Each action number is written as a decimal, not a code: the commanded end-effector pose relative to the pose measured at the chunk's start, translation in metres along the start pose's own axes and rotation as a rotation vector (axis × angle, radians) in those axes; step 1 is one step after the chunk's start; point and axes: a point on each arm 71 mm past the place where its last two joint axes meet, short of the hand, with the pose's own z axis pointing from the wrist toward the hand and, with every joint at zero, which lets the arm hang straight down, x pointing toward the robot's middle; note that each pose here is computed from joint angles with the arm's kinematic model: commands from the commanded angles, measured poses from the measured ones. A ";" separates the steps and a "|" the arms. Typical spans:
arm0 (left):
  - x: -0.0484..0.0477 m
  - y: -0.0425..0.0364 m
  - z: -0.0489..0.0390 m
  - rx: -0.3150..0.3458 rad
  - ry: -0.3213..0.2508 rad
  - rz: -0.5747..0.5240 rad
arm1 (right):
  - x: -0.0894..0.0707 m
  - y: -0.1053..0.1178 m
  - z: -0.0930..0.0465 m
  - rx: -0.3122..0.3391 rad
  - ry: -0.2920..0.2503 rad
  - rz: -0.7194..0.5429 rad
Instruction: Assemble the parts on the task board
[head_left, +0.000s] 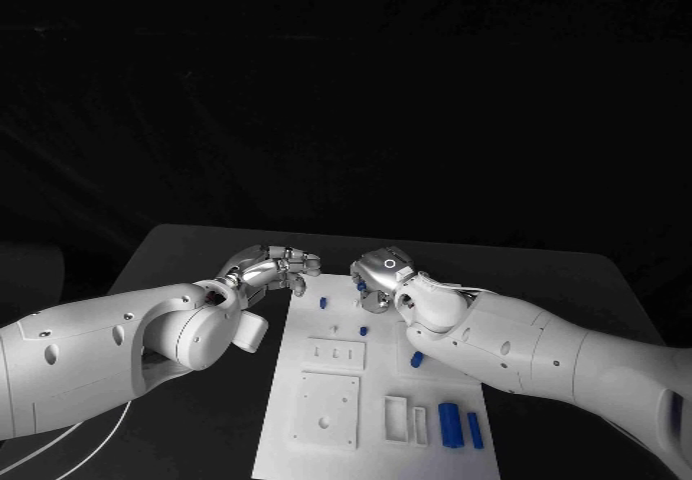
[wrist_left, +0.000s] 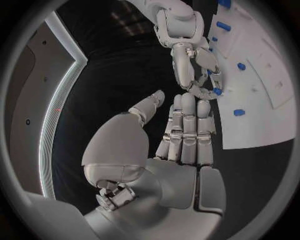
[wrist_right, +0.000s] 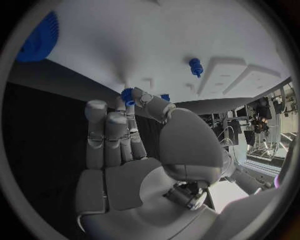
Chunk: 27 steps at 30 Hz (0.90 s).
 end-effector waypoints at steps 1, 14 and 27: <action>0.0019 -0.0027 0.0001 0.014 0.005 0.006 | 0.000 0.002 0.001 -0.007 0.009 -0.016; 0.0034 -0.0035 0.0003 0.015 0.010 0.008 | 0.002 -0.002 0.004 0.005 0.016 -0.027; 0.0040 -0.0059 0.0009 0.019 0.011 0.011 | 0.003 0.001 0.007 0.004 0.028 -0.021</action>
